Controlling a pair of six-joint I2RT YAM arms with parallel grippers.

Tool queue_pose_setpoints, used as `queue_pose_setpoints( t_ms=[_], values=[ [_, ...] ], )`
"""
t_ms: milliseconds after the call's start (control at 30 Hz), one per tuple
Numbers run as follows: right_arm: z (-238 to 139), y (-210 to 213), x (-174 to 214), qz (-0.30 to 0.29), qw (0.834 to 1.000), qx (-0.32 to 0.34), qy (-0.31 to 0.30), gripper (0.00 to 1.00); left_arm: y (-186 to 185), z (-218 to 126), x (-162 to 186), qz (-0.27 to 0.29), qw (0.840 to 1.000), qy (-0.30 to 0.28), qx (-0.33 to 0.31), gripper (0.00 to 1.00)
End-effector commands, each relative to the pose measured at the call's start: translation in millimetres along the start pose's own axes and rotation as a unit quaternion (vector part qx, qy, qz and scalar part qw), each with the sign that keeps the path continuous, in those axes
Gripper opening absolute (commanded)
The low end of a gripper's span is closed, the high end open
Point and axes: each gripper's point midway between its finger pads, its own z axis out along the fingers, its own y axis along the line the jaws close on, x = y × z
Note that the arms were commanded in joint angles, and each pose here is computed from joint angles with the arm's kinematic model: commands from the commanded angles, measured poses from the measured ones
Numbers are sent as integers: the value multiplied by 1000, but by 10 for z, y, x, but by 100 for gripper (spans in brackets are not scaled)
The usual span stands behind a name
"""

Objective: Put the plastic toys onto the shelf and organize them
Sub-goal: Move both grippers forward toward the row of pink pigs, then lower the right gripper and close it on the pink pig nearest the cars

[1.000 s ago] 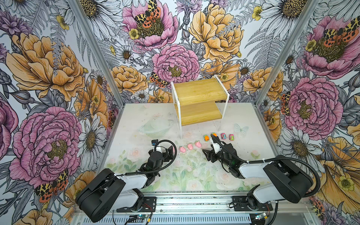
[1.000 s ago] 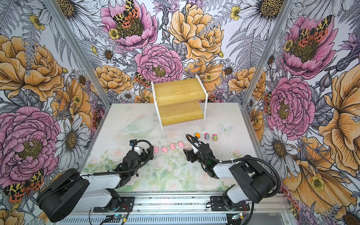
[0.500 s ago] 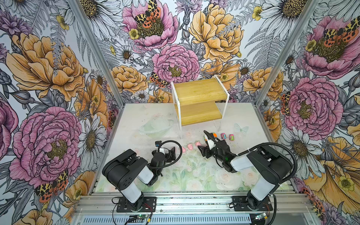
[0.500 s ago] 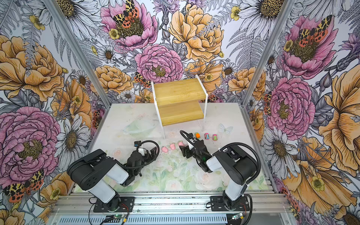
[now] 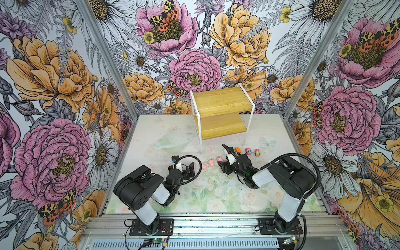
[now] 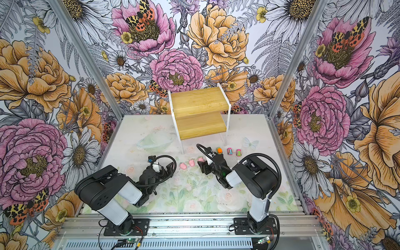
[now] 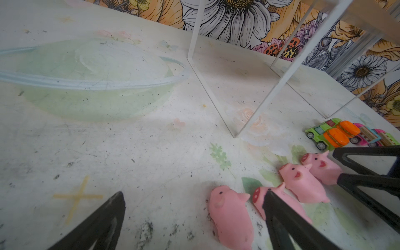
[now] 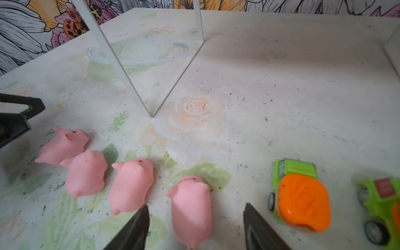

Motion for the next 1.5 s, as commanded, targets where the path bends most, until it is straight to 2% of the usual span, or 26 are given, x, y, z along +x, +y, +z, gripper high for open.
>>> queue_pose_setpoints(
  t_ms=[0, 600, 1067, 1467],
  values=[
    [63, 45, -60, -10, 1000, -9, -9, 68, -62, -7, -51, 7, 1000, -4, 18, 99],
    [207, 23, 56, -17, 1000, -10, 4, 65, -71, -10, -58, 10, 1000, -5, 19, 99],
    [199, 22, 47, -7, 1000, -11, -5, 45, -59, -3, -55, 10, 1000, -4, 15, 99],
    [100, 58, -147, 12, 999, -19, -33, 41, -66, 2, -57, 11, 1000, -3, 16, 99]
  ],
)
